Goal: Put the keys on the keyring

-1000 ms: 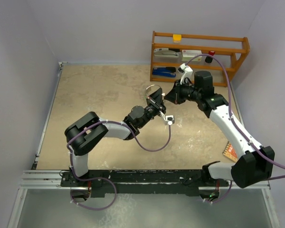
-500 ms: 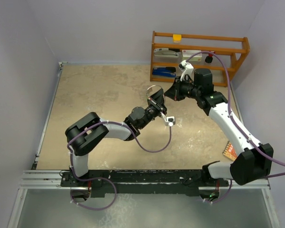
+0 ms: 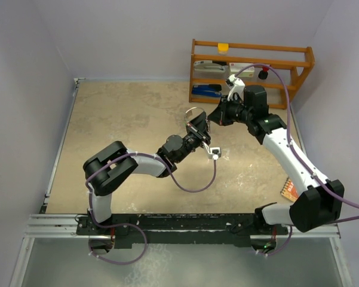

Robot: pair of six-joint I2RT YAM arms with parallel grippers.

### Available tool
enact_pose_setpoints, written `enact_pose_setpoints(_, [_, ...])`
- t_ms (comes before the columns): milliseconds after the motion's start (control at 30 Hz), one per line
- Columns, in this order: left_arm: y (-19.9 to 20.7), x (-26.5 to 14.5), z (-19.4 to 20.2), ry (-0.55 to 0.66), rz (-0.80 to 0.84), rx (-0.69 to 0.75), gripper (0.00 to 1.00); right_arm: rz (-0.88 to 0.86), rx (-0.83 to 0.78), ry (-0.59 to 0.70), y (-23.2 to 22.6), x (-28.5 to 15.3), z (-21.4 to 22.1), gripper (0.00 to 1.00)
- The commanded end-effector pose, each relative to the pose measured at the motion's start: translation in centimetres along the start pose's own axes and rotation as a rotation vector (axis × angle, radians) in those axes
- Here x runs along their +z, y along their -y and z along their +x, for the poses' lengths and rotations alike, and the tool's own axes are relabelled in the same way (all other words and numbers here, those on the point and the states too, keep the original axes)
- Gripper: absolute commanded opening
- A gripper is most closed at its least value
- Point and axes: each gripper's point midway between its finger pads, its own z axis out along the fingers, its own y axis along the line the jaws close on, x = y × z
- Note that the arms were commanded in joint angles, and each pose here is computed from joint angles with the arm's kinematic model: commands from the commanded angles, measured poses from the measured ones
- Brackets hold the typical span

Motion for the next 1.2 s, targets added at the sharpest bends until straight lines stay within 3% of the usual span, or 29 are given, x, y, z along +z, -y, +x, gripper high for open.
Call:
enact_pose_setpoints(0, [-2.3, 0.2, -0.5, 0.006, -0.082, 0.031, 0.00, 0.033, -0.004, 0.059, -0.3, -0.6, -2.5, 0.00])
enact_pose_setpoints(667, [-2.6, 0.5, -0.1, -0.023, -0.096, 0.056, 0.00, 0.161, 0.040, 0.012, 1.6, -1.6, -1.1, 0.00])
enact_pose_setpoints(1167, [-3.7, 0.5, 0.1, -0.038, -0.132, 0.026, 0.00, 0.153, 0.058, -0.013, 1.4, -1.9, 0.0, 0.02])
